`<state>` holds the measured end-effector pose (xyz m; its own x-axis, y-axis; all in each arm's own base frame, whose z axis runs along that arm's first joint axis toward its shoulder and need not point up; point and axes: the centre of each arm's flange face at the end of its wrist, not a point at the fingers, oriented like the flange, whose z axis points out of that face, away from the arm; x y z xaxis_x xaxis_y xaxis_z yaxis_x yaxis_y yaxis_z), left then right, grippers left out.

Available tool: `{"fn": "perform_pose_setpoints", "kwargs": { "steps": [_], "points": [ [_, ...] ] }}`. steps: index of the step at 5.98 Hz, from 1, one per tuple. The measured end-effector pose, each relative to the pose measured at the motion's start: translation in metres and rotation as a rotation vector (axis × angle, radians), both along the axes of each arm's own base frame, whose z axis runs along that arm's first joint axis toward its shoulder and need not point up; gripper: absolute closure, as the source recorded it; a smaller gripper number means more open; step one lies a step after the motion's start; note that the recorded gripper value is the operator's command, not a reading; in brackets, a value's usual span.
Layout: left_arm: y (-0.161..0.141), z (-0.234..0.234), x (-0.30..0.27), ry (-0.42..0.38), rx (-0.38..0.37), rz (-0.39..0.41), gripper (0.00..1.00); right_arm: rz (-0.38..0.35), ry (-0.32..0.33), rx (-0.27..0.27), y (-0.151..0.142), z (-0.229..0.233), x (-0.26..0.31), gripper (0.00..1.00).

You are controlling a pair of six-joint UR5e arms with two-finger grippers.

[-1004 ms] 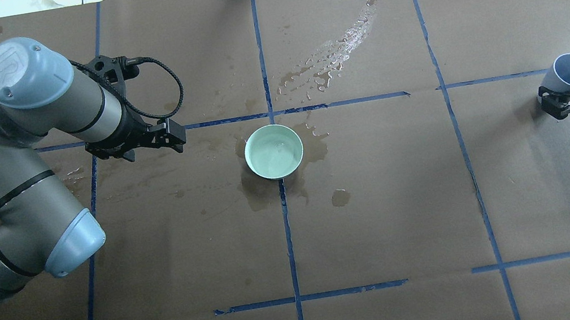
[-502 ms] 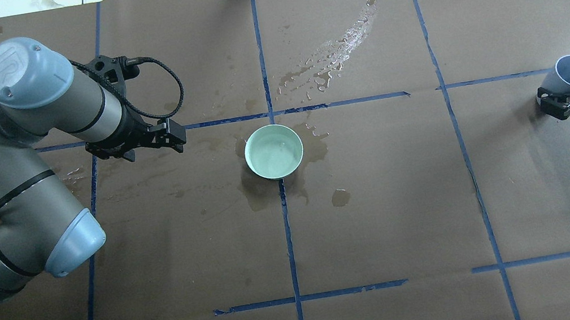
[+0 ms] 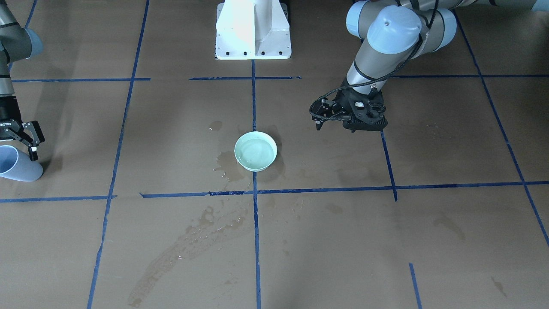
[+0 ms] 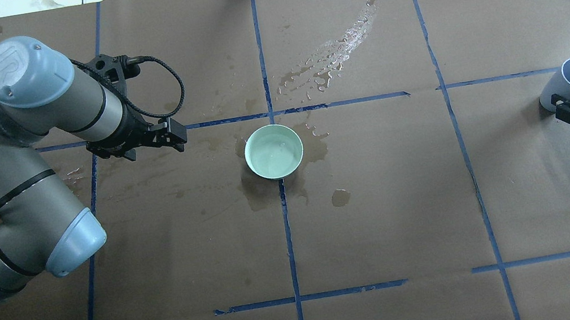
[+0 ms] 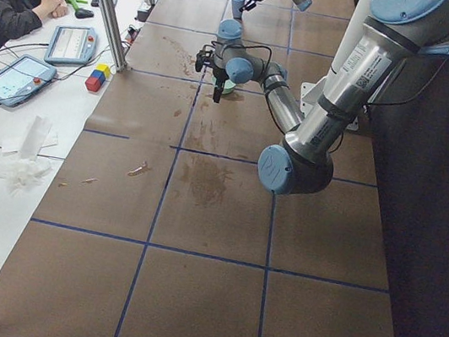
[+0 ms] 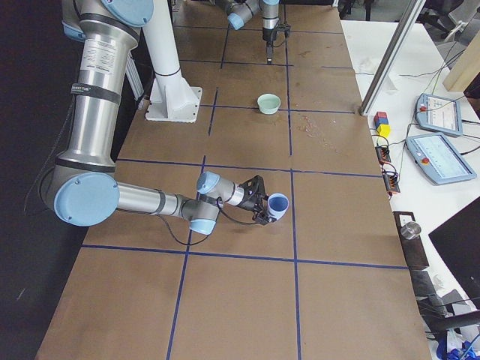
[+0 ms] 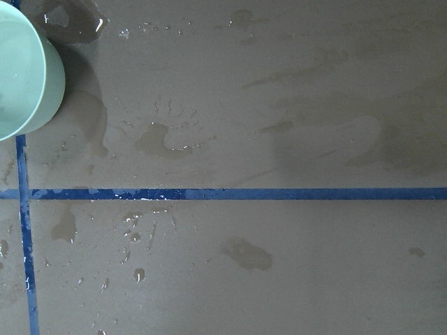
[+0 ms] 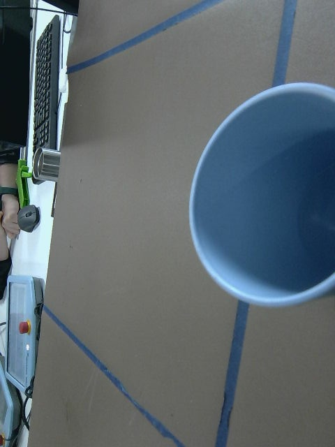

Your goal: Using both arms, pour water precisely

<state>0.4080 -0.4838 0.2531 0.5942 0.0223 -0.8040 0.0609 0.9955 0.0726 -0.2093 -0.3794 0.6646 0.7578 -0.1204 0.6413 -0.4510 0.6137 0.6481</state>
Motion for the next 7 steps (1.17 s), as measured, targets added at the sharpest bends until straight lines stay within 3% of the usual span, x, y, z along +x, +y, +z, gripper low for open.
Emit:
{"fn": "perform_pose_setpoints", "kwargs": {
  "steps": [2, 5, 7],
  "points": [
    [0.0, 0.001, -0.001, -0.001, -0.001, 0.0, 0.0, -0.041, -0.049, 0.0, 0.014, 0.0, -0.006, 0.0],
    [0.001, 0.0, -0.001, 0.0, 0.0, 0.001, 0.0, -0.125, -0.096, -0.008, 0.059, 0.019, 0.035, 0.0],
    [0.001, -0.003, 0.001, 0.005, -0.011, -0.01, 0.0, -0.197, -0.133, -0.046, 0.066, 0.021, 0.07, 0.0]
  ]
}}
